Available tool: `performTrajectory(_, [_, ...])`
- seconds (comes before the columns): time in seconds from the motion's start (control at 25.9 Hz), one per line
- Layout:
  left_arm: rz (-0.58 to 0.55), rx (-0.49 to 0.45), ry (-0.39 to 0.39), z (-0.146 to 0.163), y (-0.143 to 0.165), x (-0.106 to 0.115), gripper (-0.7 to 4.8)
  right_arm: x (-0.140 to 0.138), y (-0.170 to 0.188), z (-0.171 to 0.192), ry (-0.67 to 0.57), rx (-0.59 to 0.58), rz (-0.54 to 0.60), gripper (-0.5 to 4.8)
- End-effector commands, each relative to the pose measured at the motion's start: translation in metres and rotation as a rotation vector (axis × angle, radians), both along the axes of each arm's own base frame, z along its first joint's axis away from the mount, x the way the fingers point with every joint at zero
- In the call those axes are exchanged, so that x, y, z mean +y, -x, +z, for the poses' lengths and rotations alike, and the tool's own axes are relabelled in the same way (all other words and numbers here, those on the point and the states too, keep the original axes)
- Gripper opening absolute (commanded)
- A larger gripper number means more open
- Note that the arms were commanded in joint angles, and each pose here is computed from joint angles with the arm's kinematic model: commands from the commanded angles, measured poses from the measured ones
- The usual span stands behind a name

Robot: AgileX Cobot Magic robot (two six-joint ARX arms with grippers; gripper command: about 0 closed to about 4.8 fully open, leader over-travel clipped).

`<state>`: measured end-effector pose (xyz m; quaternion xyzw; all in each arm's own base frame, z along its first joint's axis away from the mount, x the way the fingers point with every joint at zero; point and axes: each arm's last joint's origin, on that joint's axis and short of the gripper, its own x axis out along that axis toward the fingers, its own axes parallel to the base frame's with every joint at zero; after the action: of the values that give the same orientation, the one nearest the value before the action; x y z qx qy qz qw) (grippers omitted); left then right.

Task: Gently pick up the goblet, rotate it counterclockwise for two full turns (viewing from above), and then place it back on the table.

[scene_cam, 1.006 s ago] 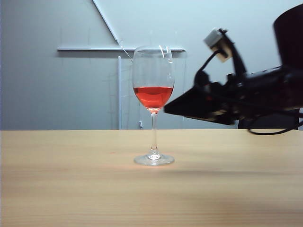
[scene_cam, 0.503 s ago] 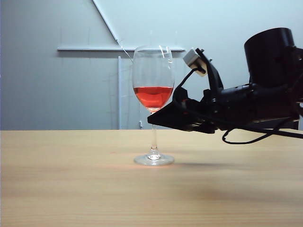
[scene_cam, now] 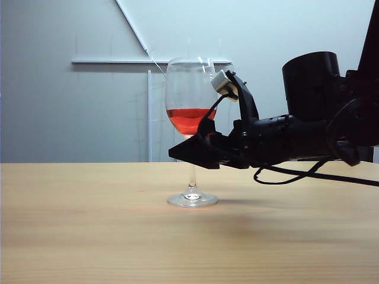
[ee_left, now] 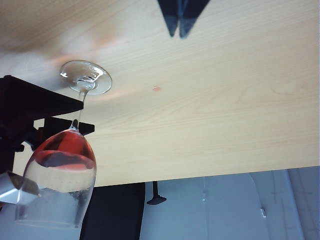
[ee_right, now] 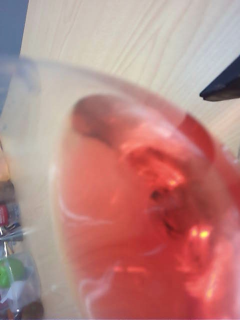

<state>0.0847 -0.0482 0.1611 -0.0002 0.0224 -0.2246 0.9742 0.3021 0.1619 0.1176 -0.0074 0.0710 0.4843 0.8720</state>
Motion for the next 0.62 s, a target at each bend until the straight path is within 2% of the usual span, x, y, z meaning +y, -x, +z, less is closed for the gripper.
performTrajectory(0.04, [0.0, -0.011, -0.001, 0.0014, 0.0, 0.0, -0.05, 0.003, -0.0042, 0.004, -0.015, -0.035, 0.005, 4.16])
performTrajectory(0.12, [-0.001, -0.011, -0.001, 0.0014, 0.0, 0.0, -0.05, 0.0033, -0.005, 0.0037, -0.015, -0.035, 0.004, 3.44])
performTrajectory(0.15, [-0.001, -0.011, -0.001, 0.0014, 0.0, 0.0, -0.05, 0.0033, -0.005, 0.004, -0.016, -0.038, 0.005, 3.26])
performTrajectory(0.23, [0.0, -0.011, -0.001, 0.0013, 0.0, 0.0, -0.05, 0.0034, -0.005, 0.0044, -0.02, -0.038, 0.004, 3.17])
performTrajectory(0.35, [-0.001, -0.011, -0.001, 0.0013, 0.0, 0.0, -0.05, 0.0035, -0.0053, 0.0065, -0.048, -0.032, 0.001, 2.74])
performTrajectory(0.43, [-0.001, -0.011, -0.001, 0.0013, 0.0, 0.0, -0.05, 0.0035, -0.0054, 0.0081, -0.055, -0.047, 0.0, 2.72])
performTrajectory(0.54, [-0.001, -0.011, -0.001, 0.0013, 0.0, 0.0, -0.04, 0.0035, -0.0054, 0.0082, -0.056, -0.049, 0.001, 2.29])
performTrajectory(0.62, [-0.001, -0.011, -0.001, 0.0013, 0.0, 0.0, -0.05, 0.0035, -0.0054, 0.0082, -0.056, -0.049, 0.001, 2.27])
